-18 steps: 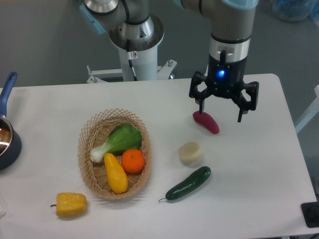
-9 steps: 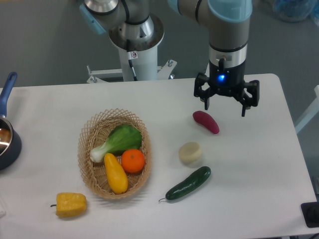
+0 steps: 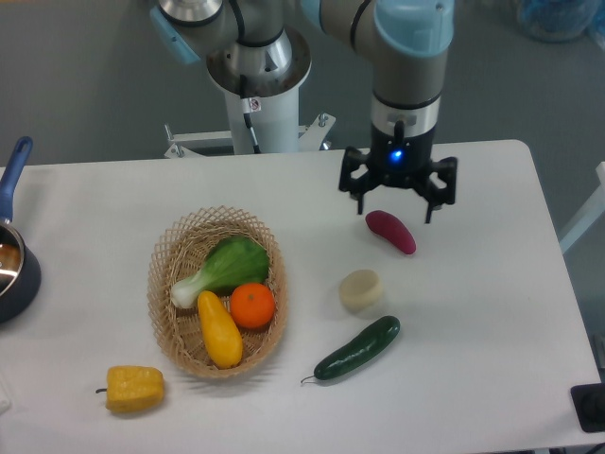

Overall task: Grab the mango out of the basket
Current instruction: 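Move the open gripper over the wicker basket toward the yellow fruit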

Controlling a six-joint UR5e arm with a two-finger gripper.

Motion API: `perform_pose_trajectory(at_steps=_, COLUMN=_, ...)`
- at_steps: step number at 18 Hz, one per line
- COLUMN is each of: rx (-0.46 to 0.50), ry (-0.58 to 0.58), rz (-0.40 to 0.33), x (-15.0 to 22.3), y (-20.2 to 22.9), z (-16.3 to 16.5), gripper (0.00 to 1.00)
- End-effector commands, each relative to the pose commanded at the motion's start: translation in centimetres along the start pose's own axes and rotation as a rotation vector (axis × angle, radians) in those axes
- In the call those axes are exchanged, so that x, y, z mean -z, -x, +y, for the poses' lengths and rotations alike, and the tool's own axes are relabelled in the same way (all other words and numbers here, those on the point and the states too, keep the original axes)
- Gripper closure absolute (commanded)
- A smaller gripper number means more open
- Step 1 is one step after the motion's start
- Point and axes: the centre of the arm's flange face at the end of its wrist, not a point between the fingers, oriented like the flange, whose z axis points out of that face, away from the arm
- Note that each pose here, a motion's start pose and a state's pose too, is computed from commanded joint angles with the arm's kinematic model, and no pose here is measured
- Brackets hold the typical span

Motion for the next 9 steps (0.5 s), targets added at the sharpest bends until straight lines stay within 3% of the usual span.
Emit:
perform_pose_trajectory(at_steps=3, rx=0.127, ry=0.031, rz=0.027, x=-2.1, y=-2.4, z=-0.5, gripper=0.00)
perform_pose_trajectory(at_steps=9, rx=0.127, ry=0.042, rz=0.051, x=-7.0, y=-9.2, z=-3.5, gripper=0.00)
